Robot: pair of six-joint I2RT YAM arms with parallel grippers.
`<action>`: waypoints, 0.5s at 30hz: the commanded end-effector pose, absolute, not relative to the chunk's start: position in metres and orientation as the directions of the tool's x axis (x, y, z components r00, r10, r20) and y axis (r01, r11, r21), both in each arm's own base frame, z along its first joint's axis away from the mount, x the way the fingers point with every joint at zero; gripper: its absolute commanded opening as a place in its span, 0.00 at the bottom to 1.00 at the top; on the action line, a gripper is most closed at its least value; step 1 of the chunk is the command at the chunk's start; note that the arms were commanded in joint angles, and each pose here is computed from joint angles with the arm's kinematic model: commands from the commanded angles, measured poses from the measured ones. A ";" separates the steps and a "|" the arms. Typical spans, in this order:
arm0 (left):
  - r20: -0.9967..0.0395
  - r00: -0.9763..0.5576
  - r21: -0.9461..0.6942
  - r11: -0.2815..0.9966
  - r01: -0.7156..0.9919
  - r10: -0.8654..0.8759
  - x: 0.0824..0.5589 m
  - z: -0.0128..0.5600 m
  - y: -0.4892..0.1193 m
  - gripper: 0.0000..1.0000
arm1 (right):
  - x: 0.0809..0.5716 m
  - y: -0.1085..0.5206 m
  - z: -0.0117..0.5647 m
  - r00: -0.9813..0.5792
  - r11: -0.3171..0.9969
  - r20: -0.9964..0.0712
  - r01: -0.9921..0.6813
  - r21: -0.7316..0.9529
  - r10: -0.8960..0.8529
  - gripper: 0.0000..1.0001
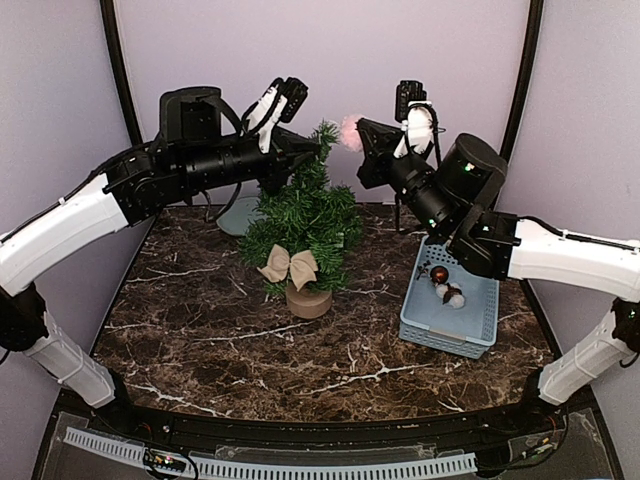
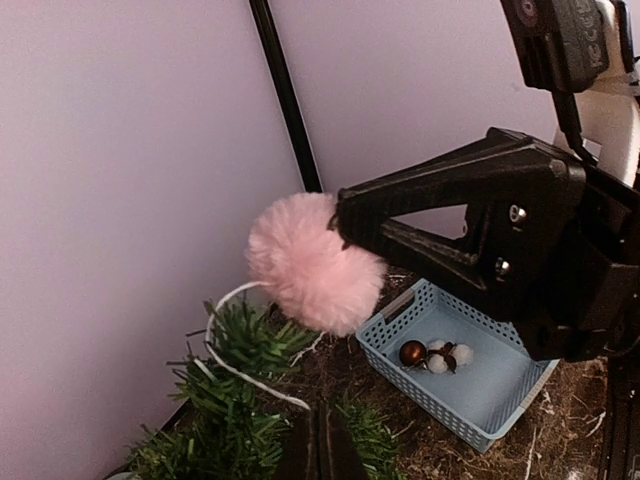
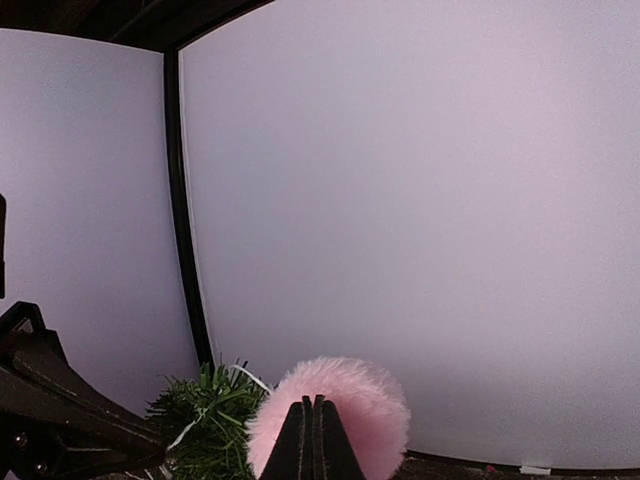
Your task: Decorate the small christmas tree
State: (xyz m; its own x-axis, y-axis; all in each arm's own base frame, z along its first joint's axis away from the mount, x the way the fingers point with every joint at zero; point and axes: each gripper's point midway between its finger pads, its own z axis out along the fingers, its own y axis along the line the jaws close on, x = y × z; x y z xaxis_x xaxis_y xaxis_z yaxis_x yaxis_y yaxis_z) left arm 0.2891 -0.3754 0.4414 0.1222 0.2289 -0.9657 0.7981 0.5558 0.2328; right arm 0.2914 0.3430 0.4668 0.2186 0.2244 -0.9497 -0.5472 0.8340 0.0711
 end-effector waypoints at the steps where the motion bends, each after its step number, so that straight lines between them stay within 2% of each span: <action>1: -0.958 0.138 0.245 0.464 0.852 0.251 0.263 0.446 -0.380 0.00 | 0.293 0.341 0.476 0.232 0.834 -0.940 -0.545 0.087 0.250 0.00; 8: -0.959 0.135 0.236 0.441 0.866 0.248 0.264 0.447 -0.394 0.00 | 0.291 0.344 0.473 0.226 0.823 -0.941 -0.561 0.087 0.253 0.00; 15: -0.964 0.172 0.246 0.435 0.866 0.203 0.270 0.472 -0.407 0.00 | 0.291 0.344 0.472 0.225 0.822 -0.941 -0.562 0.087 0.254 0.00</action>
State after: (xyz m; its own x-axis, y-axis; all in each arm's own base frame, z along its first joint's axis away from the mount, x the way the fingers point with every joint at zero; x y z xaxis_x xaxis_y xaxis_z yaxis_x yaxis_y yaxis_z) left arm 0.2741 -0.4026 0.4490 0.1322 0.2430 -0.9610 0.8599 0.4541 0.2331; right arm 0.2918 0.3454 0.4642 0.2113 0.2219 -0.9519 -0.5540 0.8295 0.0704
